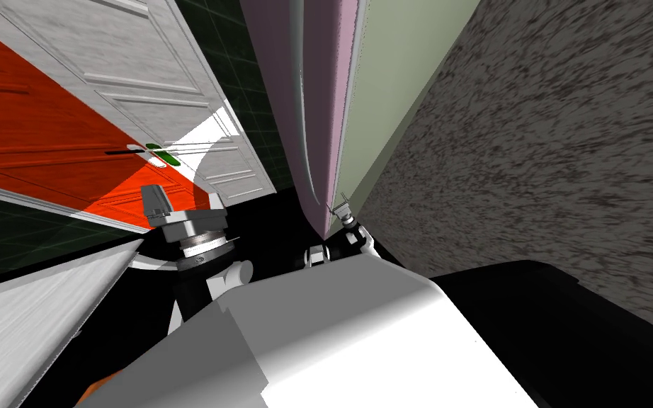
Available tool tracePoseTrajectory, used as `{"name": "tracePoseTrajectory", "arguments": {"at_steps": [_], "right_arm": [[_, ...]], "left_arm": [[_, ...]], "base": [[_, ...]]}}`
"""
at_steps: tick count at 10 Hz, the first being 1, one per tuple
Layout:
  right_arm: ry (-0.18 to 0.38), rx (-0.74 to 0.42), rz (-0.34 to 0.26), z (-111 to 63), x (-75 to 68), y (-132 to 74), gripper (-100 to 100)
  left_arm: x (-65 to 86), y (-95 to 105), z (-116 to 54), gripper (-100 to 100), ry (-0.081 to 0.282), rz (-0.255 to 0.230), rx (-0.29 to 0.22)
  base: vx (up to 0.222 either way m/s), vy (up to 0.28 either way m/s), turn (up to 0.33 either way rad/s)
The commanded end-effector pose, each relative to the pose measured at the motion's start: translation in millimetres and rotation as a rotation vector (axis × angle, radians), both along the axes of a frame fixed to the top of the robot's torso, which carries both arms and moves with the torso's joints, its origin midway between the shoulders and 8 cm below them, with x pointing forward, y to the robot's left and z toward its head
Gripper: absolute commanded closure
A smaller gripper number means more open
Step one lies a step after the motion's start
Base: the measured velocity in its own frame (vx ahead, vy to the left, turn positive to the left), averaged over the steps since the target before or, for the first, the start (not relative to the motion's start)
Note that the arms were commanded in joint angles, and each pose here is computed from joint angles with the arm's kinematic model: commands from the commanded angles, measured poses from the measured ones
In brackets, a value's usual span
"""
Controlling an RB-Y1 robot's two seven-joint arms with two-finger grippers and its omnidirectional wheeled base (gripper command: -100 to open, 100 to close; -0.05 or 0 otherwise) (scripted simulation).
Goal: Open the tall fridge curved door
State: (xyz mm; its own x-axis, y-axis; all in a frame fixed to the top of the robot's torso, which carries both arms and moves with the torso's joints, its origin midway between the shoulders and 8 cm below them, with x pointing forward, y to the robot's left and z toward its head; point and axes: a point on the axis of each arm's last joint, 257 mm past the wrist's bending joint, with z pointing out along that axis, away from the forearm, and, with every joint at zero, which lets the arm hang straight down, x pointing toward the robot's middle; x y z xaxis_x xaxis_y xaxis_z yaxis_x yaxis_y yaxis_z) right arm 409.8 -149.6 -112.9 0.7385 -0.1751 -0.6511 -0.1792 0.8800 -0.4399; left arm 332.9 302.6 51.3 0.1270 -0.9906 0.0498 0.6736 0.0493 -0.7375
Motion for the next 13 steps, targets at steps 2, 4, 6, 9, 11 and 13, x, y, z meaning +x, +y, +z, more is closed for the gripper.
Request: {"name": "tracePoseTrajectory", "arguments": {"at_steps": [2, 4, 6, 9, 11, 13], "right_arm": [[-0.025, -0.079, -0.049, -16.3, 2.6, 4.8, -100], [-0.041, -0.102, -0.071, -16.3, 2.6, 4.8, -100], [-0.054, -0.152, -0.101, -28.0, 4.5, 8.1, -100], [-0.071, -0.207, -0.135, -39.6, 5.9, 11.4, -100], [-0.082, -0.252, -0.161, -51.0, 6.9, 14.8, -100], [-0.089, -0.291, -0.18, -62.1, 7.5, 18.3, -100]], "left_arm": [[0.0, 0.0, 0.0, 0, 0.0, 0.0, 0.0], [0.0, 0.0, 0.0, 0, 0.0, 0.0, 0.0], [0.0, 0.0, 0.0, 0, 0.0, 0.0, 0.0], [0.0, 0.0, 0.0, 0, 0.0, 0.0, 0.0], [0.0, 0.0, 0.0, 0, 0.0, 0.0, 0.0], [0.0, 0.0, 0.1, 0, 0.0, 0.0, 0.0]], "base": [[0.04, 0.031, -0.046], [0.039, 0.033, -0.04], [0.054, 0.043, -0.089], [0.036, 0.036, -0.05], [0.066, 0.048, -0.083], [0.039, 0.027, -0.049]]}}
